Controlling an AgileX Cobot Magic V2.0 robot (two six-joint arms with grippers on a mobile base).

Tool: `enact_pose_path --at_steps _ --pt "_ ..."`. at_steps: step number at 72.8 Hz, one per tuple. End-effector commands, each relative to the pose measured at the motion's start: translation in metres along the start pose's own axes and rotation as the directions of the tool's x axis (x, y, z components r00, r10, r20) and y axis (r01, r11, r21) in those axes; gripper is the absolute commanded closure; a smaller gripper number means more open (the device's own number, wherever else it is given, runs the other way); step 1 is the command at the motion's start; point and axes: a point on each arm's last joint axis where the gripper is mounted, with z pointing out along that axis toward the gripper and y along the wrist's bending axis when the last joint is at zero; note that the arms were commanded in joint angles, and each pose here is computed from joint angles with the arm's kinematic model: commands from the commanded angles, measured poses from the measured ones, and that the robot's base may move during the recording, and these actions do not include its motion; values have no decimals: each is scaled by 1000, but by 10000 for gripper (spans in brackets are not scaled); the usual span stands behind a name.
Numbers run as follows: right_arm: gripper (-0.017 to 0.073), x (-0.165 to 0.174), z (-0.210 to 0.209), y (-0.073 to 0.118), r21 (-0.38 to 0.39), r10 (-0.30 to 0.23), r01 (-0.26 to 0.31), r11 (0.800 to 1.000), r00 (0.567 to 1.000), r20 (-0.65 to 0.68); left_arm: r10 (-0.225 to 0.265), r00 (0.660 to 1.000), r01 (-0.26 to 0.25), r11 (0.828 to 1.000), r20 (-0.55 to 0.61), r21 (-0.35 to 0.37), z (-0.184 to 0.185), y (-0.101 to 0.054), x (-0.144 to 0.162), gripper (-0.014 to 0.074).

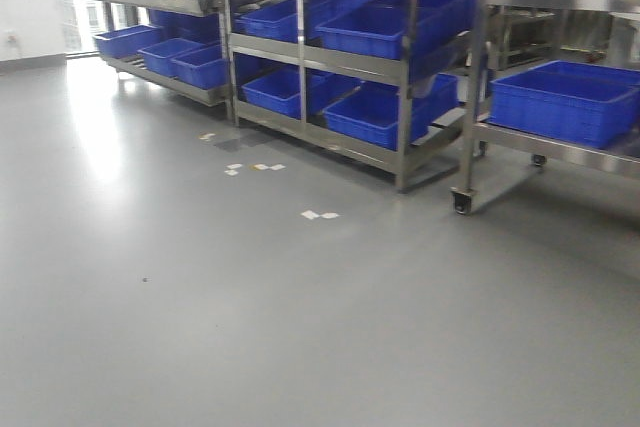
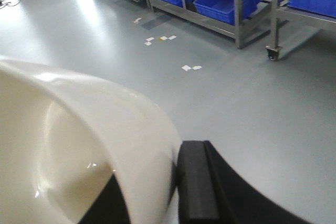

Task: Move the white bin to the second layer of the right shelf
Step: 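Drive past the blue-crate racks holding the bin in the right gripper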

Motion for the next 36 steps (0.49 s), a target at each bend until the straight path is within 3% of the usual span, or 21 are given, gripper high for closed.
enact_pose_path --at_steps 1,36 --pt "504 -18 -3 4 -24 -5 8 1000 992 124 -5 998 5 1000 65 3 1 0 4 509" --pt "504 -18 -3 4 -24 -5 8 1000 992 124 -5 998 5 1000 65 3 1 0 4 509"
